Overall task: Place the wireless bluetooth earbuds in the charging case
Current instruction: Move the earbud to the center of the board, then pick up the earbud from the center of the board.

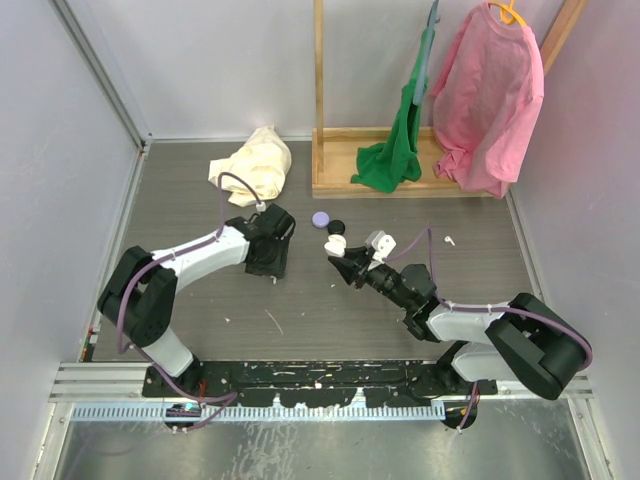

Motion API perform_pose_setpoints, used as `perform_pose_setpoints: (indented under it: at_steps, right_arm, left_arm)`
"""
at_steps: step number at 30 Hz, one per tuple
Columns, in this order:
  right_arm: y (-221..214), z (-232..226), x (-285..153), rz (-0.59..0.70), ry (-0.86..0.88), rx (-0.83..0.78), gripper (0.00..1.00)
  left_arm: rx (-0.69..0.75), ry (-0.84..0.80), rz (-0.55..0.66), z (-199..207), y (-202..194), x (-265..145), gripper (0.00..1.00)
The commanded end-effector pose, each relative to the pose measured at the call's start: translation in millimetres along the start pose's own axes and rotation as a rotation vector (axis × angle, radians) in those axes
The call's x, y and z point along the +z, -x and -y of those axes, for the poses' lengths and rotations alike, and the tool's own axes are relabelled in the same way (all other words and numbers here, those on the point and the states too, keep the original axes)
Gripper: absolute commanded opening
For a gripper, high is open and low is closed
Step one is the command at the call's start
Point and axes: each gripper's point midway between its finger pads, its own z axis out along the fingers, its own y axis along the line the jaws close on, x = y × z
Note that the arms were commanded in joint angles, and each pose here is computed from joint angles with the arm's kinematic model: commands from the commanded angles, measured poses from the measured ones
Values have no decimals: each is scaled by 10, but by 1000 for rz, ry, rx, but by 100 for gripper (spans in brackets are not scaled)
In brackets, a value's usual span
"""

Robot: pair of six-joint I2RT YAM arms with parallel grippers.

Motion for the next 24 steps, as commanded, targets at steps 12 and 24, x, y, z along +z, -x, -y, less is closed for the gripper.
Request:
perform_pose_setpoints:
  at_steps: [12, 24]
  right_arm:
    - [255, 9, 29, 91, -5, -29, 1]
    - [255, 3, 39, 88, 0, -28, 1]
  left_arm:
    - [-151, -76, -80, 136, 165, 98, 36]
    - [-146, -49, -130, 103, 122, 231, 30]
